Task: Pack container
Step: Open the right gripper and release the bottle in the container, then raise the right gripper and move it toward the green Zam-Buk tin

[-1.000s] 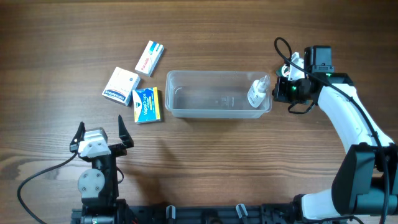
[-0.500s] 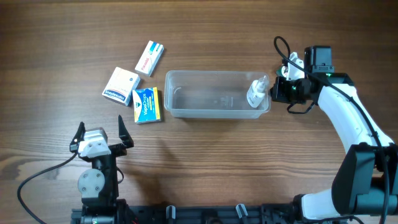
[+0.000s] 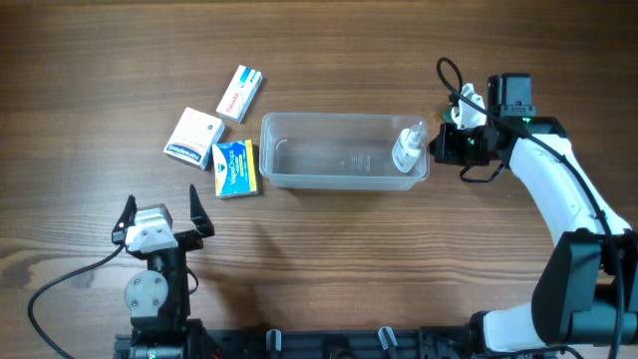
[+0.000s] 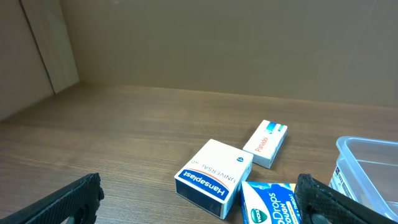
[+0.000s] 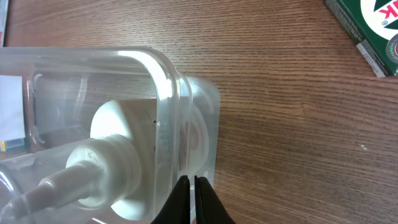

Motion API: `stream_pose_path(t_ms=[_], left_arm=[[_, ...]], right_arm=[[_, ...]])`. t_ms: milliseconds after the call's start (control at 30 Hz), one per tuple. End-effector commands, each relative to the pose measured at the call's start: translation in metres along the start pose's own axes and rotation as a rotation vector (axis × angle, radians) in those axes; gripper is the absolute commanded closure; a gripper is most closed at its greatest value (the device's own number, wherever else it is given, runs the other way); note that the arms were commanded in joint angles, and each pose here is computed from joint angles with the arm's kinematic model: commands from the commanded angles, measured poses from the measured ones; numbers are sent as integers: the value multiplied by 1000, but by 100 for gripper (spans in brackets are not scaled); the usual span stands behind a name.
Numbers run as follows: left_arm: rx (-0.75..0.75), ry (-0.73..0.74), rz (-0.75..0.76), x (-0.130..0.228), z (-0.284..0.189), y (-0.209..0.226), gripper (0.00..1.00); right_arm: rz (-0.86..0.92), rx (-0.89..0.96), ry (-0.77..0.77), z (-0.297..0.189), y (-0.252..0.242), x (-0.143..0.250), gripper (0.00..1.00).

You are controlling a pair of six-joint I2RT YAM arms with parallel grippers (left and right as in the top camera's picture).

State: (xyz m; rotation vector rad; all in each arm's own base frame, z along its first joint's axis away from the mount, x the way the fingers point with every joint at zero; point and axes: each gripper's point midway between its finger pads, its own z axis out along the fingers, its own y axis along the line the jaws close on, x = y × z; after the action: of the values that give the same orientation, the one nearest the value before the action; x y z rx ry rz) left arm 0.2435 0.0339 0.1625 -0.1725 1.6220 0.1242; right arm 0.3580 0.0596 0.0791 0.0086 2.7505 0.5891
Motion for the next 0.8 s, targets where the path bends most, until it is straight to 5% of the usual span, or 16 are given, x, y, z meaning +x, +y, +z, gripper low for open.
stream_pose_path(t_ms=[0,100,233,333,500,600,767], left_arm=[[0,-7,14,0,0,0,0],[0,-7,14,0,0,0,0],[0,-7,14,0,0,0,0],[0,-7,14,0,0,0,0],[0,-7,14,0,0,0,0],[0,-7,14,0,0,0,0],[0,-7,14,0,0,0,0]], right_arm=[[-23,-13,17,6,1,5,91],[-26,52,-1,6,-10,0,87],[-28,140,-26,3,-26,-6,57],[-22,198,-43,0,-39,-10,54],[-22,367,-96,-10,-69,-23,12],[38,451,-159,-17,-82,-34,1],[360,525,-283,-27,-99,-40,10]])
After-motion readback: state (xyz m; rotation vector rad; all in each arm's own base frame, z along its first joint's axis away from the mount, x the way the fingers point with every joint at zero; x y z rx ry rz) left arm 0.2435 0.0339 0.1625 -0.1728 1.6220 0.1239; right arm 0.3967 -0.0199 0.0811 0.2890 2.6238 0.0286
